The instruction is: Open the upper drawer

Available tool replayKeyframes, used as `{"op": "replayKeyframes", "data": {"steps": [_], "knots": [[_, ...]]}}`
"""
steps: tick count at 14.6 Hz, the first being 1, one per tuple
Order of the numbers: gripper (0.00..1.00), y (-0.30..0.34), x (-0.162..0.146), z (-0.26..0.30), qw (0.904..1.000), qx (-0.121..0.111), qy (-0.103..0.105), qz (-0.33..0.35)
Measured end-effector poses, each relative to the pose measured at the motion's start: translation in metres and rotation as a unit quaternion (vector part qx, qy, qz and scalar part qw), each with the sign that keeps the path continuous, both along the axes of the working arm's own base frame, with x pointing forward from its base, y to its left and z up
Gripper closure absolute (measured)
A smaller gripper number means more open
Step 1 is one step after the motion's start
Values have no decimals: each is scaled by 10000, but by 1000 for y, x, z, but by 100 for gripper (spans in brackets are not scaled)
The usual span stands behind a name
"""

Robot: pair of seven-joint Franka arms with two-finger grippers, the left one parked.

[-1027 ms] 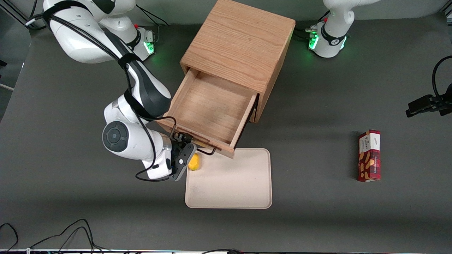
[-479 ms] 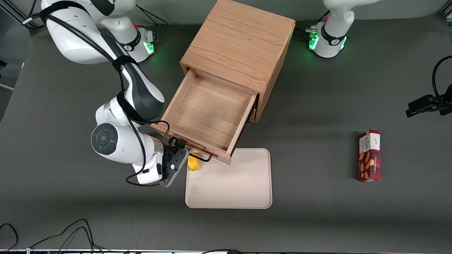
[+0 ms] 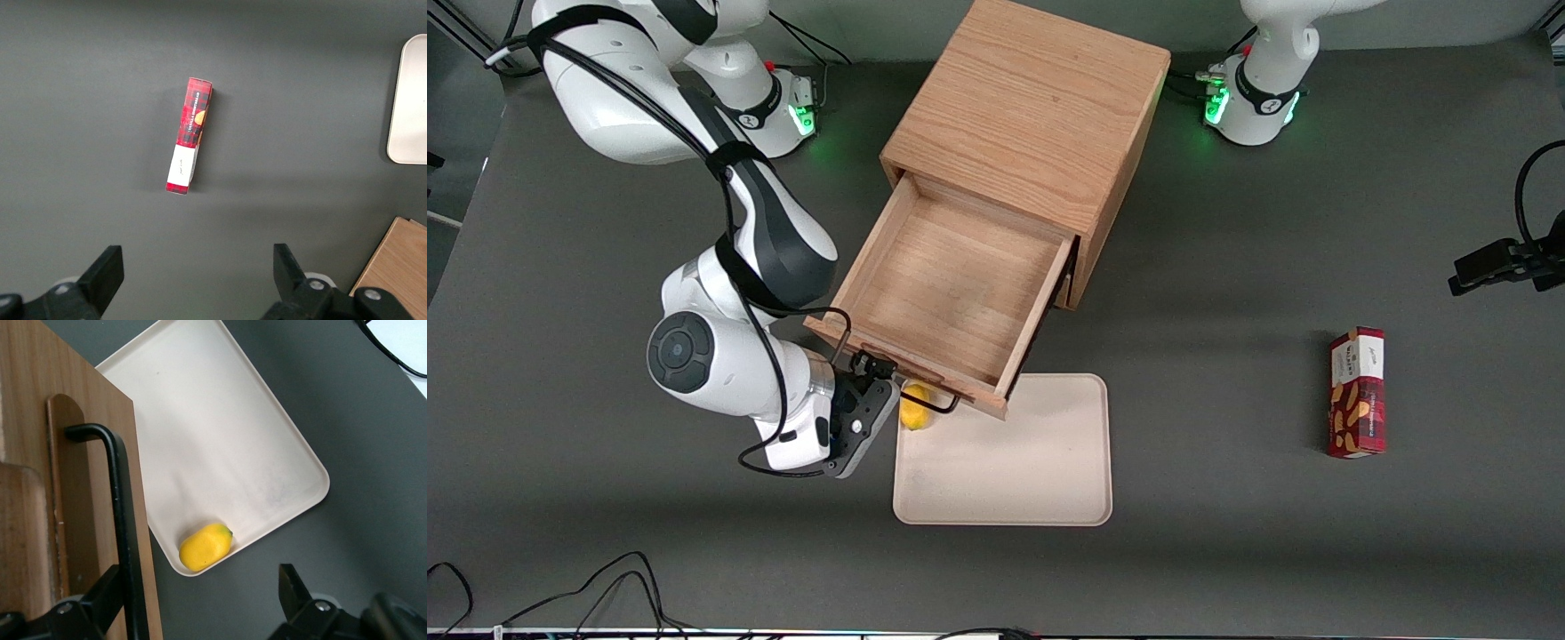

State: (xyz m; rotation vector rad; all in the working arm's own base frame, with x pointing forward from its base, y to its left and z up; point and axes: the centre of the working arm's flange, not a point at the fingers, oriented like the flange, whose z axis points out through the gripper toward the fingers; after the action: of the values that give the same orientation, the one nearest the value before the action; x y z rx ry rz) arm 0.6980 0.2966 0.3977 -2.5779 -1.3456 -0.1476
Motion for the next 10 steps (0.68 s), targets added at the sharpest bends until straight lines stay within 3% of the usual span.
{"op": "replayKeyframes", "data": {"steps": [3, 7, 10], "knots": [[0, -1, 2, 3, 10000, 17, -33, -14], [0, -21, 17, 26, 9993, 46, -313, -220], [0, -34, 21, 42, 9989, 51, -356, -298]]}}
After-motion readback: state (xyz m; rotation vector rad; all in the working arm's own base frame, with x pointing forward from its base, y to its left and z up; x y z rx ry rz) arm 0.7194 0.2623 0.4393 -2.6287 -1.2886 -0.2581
